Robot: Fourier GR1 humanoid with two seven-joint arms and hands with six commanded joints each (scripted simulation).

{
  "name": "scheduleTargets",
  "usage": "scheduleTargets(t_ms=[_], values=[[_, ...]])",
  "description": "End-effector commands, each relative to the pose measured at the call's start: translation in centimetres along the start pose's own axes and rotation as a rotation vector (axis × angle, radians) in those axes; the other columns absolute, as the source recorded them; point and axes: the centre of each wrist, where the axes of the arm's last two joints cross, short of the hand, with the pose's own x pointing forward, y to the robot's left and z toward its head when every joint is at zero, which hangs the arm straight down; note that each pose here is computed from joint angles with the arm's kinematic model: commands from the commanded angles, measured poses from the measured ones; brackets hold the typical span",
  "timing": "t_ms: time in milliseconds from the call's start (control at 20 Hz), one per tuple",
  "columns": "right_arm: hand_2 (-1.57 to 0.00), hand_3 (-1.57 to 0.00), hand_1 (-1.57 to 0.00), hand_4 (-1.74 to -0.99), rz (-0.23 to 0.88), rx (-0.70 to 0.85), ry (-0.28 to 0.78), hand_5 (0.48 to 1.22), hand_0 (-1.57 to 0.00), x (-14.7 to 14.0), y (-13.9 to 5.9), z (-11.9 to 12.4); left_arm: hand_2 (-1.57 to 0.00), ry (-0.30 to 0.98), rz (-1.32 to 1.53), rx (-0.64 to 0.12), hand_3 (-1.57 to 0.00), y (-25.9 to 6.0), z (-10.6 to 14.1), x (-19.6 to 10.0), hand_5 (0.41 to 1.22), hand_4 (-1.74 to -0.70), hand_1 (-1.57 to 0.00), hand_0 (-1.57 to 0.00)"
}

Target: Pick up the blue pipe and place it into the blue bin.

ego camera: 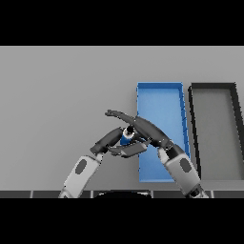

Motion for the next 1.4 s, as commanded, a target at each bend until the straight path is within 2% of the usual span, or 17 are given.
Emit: scheduleTargets(t_ms=[0,150,200,250,300,350,450,600,750,950,1000,1050,1100,1200,1350], values=[[-0.38,-0.24,-0.36,-1.278,0.001,0.015,-0.001,0.485,-0.32,-0.2,0.1,-0.2,-1.57,-0.022,0.020,0.003,-1.57,0.2,0.1,0.1,1.221,-1.52,-1.57,-1.57],[-0.91,-0.76,-0.88,-1.467,-0.013,0.030,-0.021,0.518,-0.88,-0.4,0.1,-0.9,-1.57,0.048,-0.006,-0.007,-1.57,0.1,0.3,0.2,1.221,-1.62,-1.57,-1.57],[-1.04,-0.87,-1.02,-1.514,-0.032,0.040,-0.038,0.550,-1.01,-0.4,0.6,-1.0,-1.57,0.048,-0.010,0.005,-1.57,0.2,0.3,0.3,1.221,-1.64,-1.57,-1.57],[-1.15,-0.95,-1.13,-1.551,-0.045,0.040,-0.038,0.596,-1.13,-0.4,0.5,-1.0,-1.57,0.030,0.005,0.007,-1.51,0.2,0.2,0.3,1.221,-1.66,-1.57,-1.57],[-1.23,-1.02,-1.22,-1.581,-0.065,0.042,-0.052,0.650,-1.22,-0.1,0.9,-1.5,-1.57,0.000,0.036,0.005,-1.52,-0.1,0.0,0.1,1.221,-1.68,-1.57,-1.57],[-1.30,-1.10,-1.29,-1.606,-0.084,0.038,-0.066,0.765,-1.29,-0.4,0.8,-1.6,-1.57,0.004,0.053,0.006,-1.53,0.2,0.1,0.1,1.221,-1.69,-1.57,-1.57],[-1.40,-1.25,-1.39,-1.648,-0.085,0.049,-0.088,0.929,-1.39,-0.3,1.2,-1.8,-1.57,-0.010,0.069,0.000,-1.49,0.3,0.3,0.0,1.221,-1.71,-1.57,-1.57],[-1.48,-1.40,-1.48,-1.692,-0.056,0.050,-0.119,1.071,-1.48,-0.4,1.5,-1.5,-1.57,-0.010,0.064,-0.004,-1.44,0.3,-0.1,0.1,1.221,-1.72,-1.57,-1.57],[-1.53,-1.48,-1.52,-1.716,-0.074,0.041,-0.141,1.144,-1.52,-0.6,2.1,-1.6,-1.57,-0.007,0.060,0.001,-1.43,0.0,0.1,-0.1,1.221,-1.73,-1.57,-1.57],[-1.55,-1.54,-1.55,-1.731,-0.076,0.000,-0.155,1.190,-1.55,-0.4,2.1,-1.5,-1.57,-0.029,-0.001,0.041,-1.45,0.2,0.2,0.2,1.221,-1.72,-1.57,-1.57],[-1.56,-1.54,-1.56,-1.733,-0.070,-0.010,-0.169,1.196,-1.56,-0.3,2.3,-1.5,-1.29,-0.017,-0.035,0.049,-1.17,0.5,0.2,0.5,1.221,-1.60,-1.34,-1.46],[-1.56,-1.55,-1.56,-1.734,-0.067,-0.013,-0.159,1.201,-1.56,-0.3,2.3,-1.4,-1.03,-0.014,-0.037,0.021,-0.93,0.6,0.4,0.4,1.221,-1.47,-1.07,-1.17],[-1.56,-1.55,-1.56,-1.736,-0.074,-0.012,-0.146,1.205,-1.56,-0.3,2.5,-1.4,-0.83,-0.015,-0.034,-0.014,-0.75,0.9,0.7,0.1,1.221,-1.37,-0.86,-0.94],[-1.56,-1.56,-1.56,-1.738,-0.085,-0.021,-0.126,1.211,-1.56,-0.4,2.7,-1.5,-0.53,0.008,-0.064,-0.054,-0.48,1.4,0.7,-0.1,1.221,-1.21,-0.55,-0.60],[-1.57,-1.56,-1.57,-1.739,-0.073,-0.029,-0.114,1.216,-1.57,-0.1,2.9,-1.4,-0.27,0.038,-0.075,-0.055,-0.24,1.2,0.9,0.1,0.938,-1.05,-0.28,-0.31]])
